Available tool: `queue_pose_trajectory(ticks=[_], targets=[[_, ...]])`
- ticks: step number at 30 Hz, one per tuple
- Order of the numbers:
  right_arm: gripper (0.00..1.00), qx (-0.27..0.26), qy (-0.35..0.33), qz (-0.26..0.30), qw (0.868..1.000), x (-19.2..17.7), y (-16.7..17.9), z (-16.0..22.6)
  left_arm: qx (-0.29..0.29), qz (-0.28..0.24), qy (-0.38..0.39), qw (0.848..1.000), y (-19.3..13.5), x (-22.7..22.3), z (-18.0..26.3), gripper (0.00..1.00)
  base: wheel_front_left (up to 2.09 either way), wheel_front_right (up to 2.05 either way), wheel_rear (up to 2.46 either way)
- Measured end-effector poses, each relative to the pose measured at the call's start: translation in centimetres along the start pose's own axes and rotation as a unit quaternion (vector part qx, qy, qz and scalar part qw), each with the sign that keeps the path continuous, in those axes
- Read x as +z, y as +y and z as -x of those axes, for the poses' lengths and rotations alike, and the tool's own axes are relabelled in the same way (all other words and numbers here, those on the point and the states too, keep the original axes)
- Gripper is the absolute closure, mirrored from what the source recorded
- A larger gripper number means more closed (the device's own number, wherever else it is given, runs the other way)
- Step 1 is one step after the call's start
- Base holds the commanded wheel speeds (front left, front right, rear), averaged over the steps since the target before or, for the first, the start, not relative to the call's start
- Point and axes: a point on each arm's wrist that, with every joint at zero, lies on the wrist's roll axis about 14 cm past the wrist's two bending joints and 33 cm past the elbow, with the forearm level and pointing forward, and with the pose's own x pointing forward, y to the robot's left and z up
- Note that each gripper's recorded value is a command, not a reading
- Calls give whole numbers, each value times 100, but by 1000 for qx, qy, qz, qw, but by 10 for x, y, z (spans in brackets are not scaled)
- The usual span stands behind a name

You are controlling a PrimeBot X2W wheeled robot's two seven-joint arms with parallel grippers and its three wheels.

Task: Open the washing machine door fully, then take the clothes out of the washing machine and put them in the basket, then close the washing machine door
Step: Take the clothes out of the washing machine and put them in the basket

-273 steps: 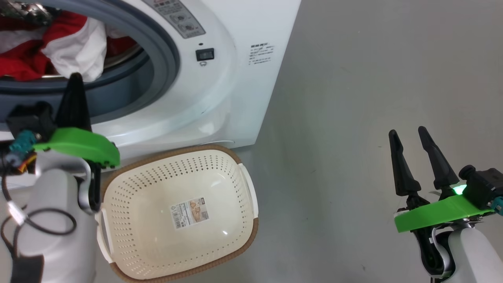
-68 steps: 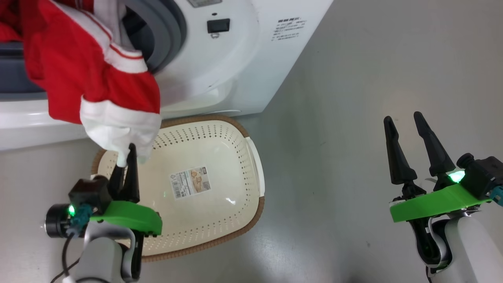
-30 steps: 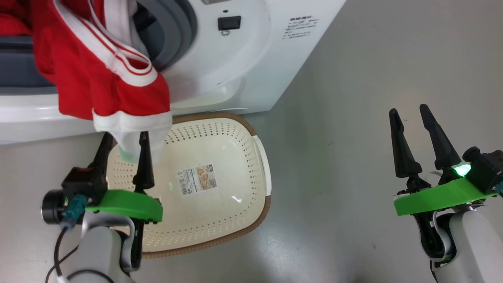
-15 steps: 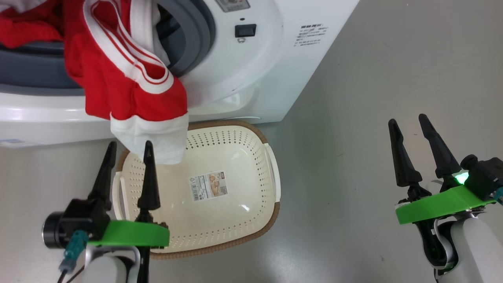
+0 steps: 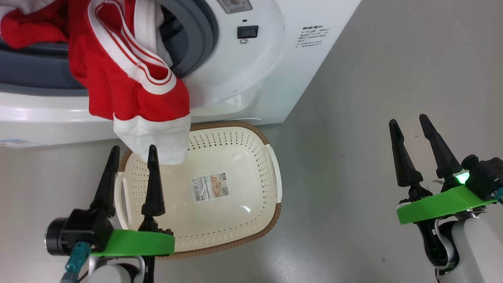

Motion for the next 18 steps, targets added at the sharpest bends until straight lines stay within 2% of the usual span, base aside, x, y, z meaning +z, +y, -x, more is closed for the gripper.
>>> queue_pose_trajectory(ticks=[5,14,18], targets=[[0,1,2,-1,1000,-2,1,-1,-6,0,-30,1000,-2,18,-11,0,0,0,0],[0,3,10,-3,1000,-9,2,-5,-22,-16,-106,994,1,70,-65,0,0,0,0],[0,0,14,-3,1000,-13,0,-5,-31,-32,-90,995,3,65,-91,0,0,0,0]])
